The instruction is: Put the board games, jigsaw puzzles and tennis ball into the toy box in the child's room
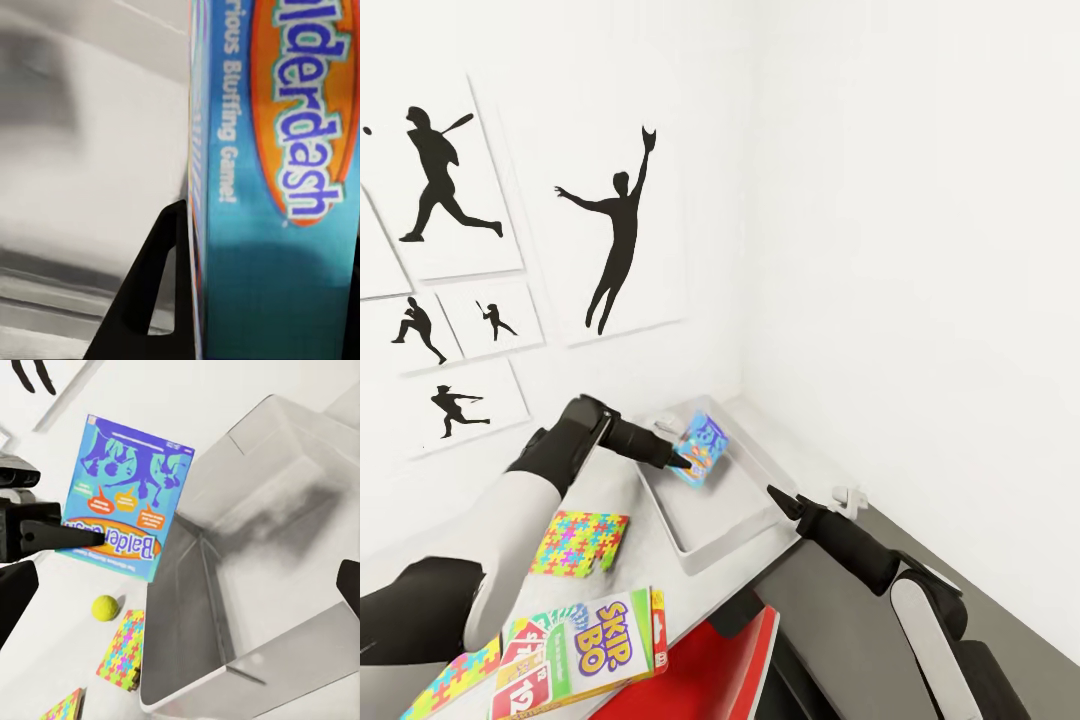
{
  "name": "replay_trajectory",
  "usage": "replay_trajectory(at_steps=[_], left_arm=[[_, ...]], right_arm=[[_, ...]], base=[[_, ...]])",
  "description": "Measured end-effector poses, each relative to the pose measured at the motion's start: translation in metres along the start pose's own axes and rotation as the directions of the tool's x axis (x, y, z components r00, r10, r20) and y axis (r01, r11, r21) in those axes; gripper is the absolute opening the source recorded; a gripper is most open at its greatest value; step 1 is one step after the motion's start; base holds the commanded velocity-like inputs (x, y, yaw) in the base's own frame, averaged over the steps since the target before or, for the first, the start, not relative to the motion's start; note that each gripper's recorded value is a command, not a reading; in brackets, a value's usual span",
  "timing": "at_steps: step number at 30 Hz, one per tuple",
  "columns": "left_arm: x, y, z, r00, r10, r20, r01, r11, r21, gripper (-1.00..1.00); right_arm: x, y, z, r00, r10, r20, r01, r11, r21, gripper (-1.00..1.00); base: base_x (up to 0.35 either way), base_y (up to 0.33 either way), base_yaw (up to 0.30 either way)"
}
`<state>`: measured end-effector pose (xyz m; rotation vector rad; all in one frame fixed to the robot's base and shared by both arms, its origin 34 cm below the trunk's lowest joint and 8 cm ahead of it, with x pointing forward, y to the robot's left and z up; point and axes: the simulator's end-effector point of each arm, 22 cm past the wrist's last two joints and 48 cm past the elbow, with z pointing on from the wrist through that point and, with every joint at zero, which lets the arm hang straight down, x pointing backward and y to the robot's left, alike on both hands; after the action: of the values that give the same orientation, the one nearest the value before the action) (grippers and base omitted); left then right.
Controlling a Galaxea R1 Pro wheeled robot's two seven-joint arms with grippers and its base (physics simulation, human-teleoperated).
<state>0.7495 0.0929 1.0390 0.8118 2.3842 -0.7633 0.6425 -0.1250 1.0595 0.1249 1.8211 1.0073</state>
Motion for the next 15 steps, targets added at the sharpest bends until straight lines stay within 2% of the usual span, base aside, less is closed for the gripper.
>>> replay_trajectory(at_steps=[2, 5, 8, 12, 15], left_arm=[[0.003, -0.006, 0.004, 0.999, 0.034, -0.021, -0.034, 0.999, 0.012, -1.00], [0.006, -0.020, 0.006, 0.997, 0.072, -0.030, -0.070, 0.995, 0.064, -1.00], [0.007, -0.030, 0.006, 0.996, 0.087, -0.034, -0.083, 0.991, 0.108, -1.00], [0.007, -0.035, 0.007, 0.995, 0.096, -0.035, -0.090, 0.988, 0.126, -1.00], [0.012, -0.040, 0.012, 0.989, 0.134, -0.059, -0.126, 0.984, 0.129, -1.00]], right_arm=[[0.000, 0.000, 0.000, 1.000, 0.000, 0.000, 0.000, 1.000, 0.000, 1.00], [0.000, 0.000, 0.000, 1.000, 0.000, 0.000, 0.000, 1.000, 0.000, 1.00], [0.000, 0.000, 0.000, 1.000, 0.000, 0.000, 0.000, 1.000, 0.000, 1.00], [0.000, 0.000, 0.000, 1.000, 0.000, 0.000, 0.000, 1.000, 0.000, 1.00], [0.000, 0.000, 0.000, 1.000, 0.000, 0.000, 0.000, 1.000, 0.000, 1.00]], base=[[0.000, 0.000, 0.000], [0.000, 0.000, 0.000], [0.000, 0.000, 0.000], [0.000, 0.000, 0.000], [0.000, 0.000, 0.000]])
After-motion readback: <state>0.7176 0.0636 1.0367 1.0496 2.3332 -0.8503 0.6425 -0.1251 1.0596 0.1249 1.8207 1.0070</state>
